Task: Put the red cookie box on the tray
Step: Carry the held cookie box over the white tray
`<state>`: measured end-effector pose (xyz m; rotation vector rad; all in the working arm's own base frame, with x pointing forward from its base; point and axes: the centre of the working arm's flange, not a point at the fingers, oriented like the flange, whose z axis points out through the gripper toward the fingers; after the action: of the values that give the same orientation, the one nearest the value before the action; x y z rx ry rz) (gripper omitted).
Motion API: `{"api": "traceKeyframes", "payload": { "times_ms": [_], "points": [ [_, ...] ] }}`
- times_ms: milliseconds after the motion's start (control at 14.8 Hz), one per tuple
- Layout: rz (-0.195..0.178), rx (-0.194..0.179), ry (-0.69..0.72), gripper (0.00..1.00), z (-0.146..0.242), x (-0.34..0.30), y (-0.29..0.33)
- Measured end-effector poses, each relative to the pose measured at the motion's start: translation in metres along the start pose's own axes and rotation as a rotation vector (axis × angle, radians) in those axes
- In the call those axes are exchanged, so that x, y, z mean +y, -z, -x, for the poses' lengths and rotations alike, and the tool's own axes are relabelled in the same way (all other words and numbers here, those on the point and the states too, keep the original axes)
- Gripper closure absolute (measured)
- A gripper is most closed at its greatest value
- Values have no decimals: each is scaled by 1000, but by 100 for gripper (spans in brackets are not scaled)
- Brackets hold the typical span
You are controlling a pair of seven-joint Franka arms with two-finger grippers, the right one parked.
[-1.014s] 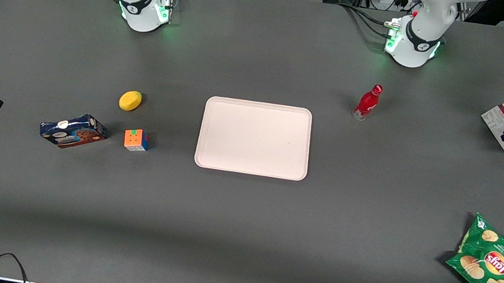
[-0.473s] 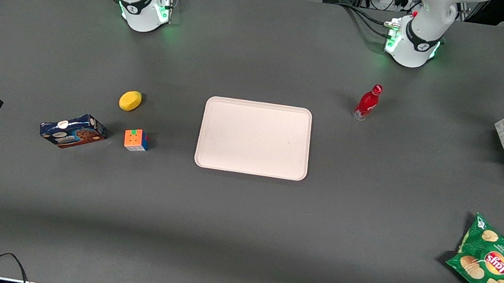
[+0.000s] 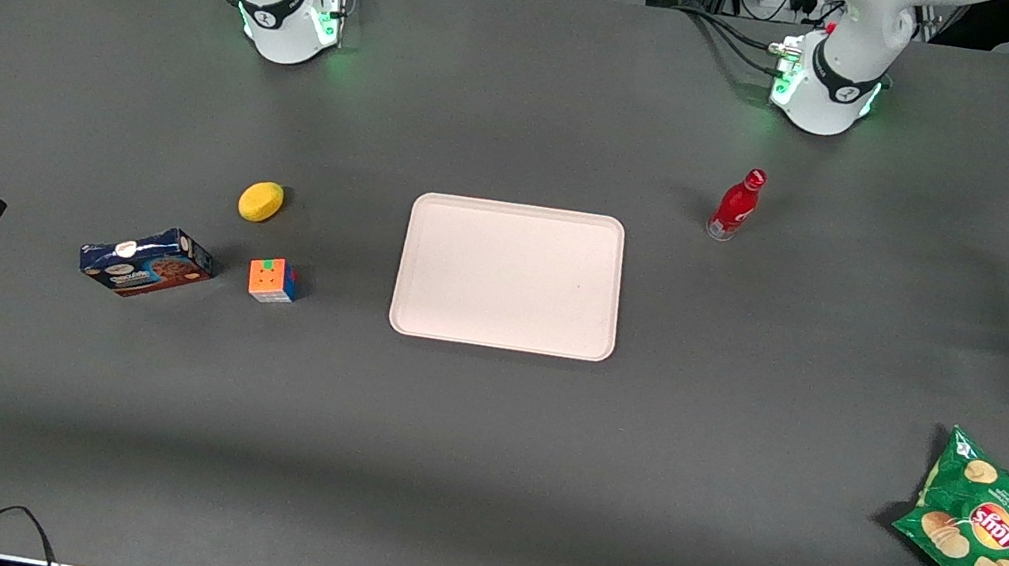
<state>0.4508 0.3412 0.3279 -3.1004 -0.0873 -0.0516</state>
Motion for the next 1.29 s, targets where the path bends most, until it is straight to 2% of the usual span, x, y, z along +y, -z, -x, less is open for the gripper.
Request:
{"api": "traceKeyframes", "payload": {
  "times_ms": [135, 338, 473, 609, 744, 947, 1150, 1285],
  "points": [
    [-14, -2, -41, 78, -13, -7, 50],
    [-16, -48, -97, 78, -30, -5, 134],
    [-32, -46, -133, 78, -46, 6, 177],
    [-35, -41, -152, 78, -58, 23, 189],
    [-19, -67, -156, 78, -72, 55, 186],
    [-21, -126, -116, 78, -104, 151, 204],
    [-35, -117, -61, 78, -125, 284, 226],
    [-32, -121, -40, 78, -122, 362, 226]
  ]
}}
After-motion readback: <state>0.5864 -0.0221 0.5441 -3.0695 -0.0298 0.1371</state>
